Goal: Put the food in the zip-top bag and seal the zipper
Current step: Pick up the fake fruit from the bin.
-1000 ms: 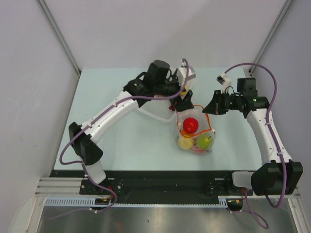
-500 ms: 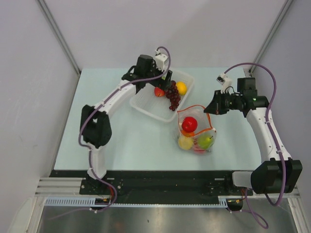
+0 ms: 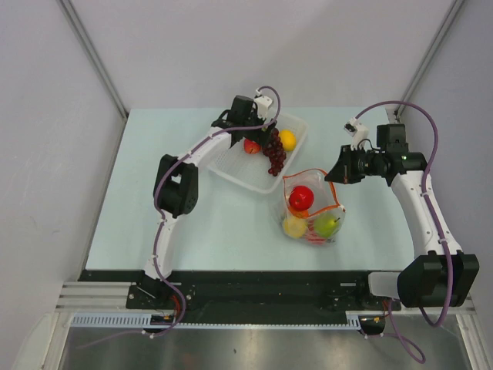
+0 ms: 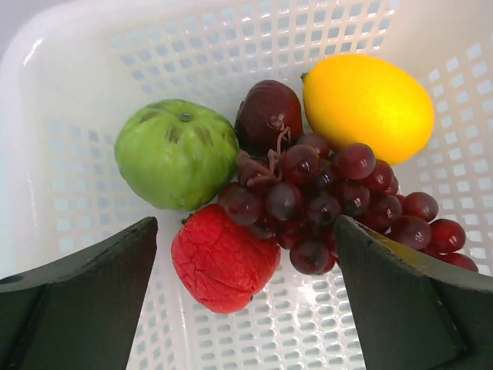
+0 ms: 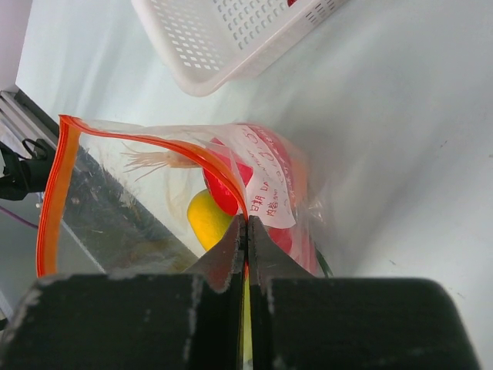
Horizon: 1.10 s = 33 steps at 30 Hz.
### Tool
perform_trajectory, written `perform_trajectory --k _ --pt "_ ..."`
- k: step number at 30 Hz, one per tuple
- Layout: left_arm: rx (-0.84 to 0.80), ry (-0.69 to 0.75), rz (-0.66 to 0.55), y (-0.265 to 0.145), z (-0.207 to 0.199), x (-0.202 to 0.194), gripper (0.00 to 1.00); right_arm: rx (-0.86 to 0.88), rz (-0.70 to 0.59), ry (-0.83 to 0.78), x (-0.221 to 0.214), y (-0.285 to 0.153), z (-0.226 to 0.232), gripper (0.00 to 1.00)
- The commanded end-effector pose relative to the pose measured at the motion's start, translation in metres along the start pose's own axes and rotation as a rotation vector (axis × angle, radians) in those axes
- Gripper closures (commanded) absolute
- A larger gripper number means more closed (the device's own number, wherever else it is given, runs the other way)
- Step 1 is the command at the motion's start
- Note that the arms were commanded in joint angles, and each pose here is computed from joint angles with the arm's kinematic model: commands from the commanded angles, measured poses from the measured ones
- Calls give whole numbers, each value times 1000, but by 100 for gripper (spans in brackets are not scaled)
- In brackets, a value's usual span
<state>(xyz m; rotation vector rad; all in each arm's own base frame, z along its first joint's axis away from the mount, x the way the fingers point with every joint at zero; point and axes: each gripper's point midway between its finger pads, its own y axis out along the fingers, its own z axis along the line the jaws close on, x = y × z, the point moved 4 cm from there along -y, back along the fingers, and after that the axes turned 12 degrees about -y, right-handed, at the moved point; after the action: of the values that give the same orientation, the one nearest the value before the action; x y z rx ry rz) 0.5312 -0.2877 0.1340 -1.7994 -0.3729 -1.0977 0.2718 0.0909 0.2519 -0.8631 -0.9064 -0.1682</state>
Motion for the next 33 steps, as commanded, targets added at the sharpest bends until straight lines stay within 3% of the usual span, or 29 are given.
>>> perform_trajectory --k 1,11,18,22,31,33 --pt "12 69 -27 2 5 12 1 -18 -10 -27 3 -5 -2 100" --pt "-46 102 50 -2 2 -9 1 -3 -9 -9 5 1 -5 100" --pt "-198 22 -44 -7 -20 18 4 -6 -7 -7 4 1 -5 100" --pt "-222 -46 14 9 -23 10 7 -6 -6 -1 5 2 -6 100" --pt "-186 -29 118 16 -16 -24 5 -6 -7 1 5 2 -6 100" --pt "-179 -9 144 16 -15 -30 11 -7 -7 3 5 3 -7 100"
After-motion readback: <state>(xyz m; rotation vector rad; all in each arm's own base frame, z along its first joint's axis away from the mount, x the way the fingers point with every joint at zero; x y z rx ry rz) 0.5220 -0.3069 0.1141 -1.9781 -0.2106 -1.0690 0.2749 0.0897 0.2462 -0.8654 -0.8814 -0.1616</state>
